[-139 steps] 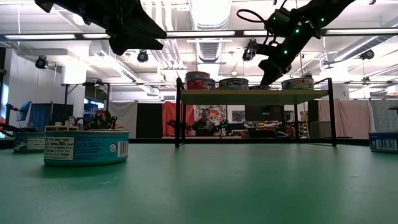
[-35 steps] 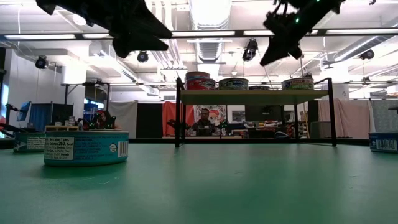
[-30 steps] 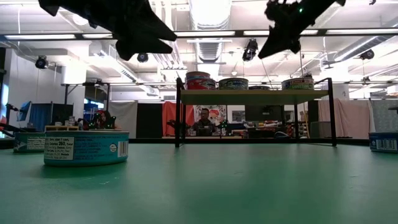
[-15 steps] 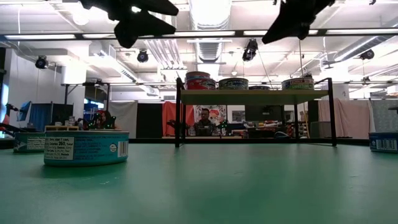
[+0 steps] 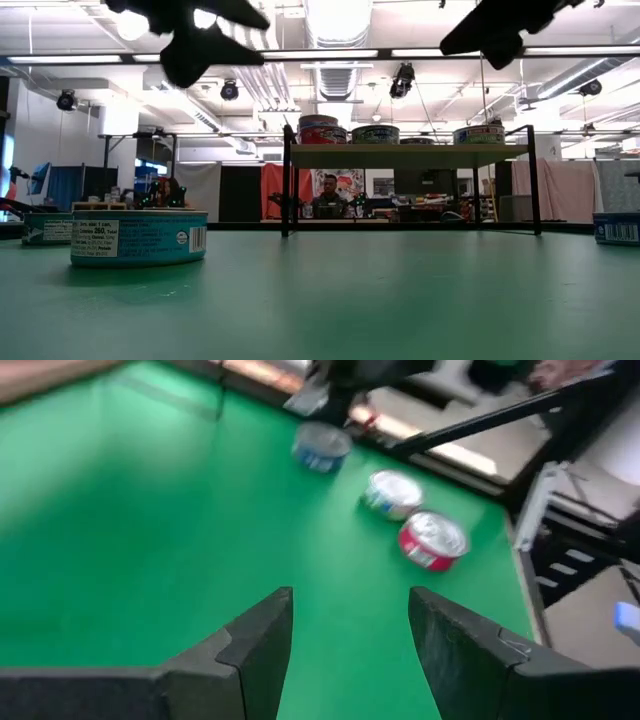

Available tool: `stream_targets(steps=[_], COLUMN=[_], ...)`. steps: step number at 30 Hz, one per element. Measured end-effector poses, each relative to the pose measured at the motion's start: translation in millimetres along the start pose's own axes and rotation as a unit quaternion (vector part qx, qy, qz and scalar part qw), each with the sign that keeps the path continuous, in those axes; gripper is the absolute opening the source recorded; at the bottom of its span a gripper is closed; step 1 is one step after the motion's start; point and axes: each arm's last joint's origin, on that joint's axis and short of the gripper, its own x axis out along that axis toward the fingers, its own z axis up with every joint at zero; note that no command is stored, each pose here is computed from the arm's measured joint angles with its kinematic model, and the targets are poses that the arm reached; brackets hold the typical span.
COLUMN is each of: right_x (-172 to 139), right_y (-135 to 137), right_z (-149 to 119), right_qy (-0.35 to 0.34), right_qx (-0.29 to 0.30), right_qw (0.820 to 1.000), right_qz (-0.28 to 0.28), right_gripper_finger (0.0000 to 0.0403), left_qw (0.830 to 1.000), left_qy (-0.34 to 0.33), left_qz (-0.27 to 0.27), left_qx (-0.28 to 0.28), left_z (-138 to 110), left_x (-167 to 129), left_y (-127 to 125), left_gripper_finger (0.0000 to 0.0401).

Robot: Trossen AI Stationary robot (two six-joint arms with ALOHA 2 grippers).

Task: Stack canned seafood by type on shelf
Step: Put the yellow/blue tuna can on the shelf

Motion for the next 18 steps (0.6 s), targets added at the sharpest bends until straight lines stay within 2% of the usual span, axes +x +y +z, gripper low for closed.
stream_targets(steps=[8,18], right_x=[4,11], right_y=[9,11], right_z=[-29,-41], right_qy=[-0.005,0.009], right_qx=[0.010,0.024], right_qw=[0.999,0.999], right_qz=[0.032,0.031], right_gripper_finger=[0.0009,0.0009], left_qw=[0.993,0.980], left_qy=[0.066,0.126], left_qz=[0.039,-0.007], left_qx=[-0.085,-0.154], left_z=[-15,-28], left_x=[-3,-11], left_y=[6,-7], left_gripper_finger=[0.0184,0.0184])
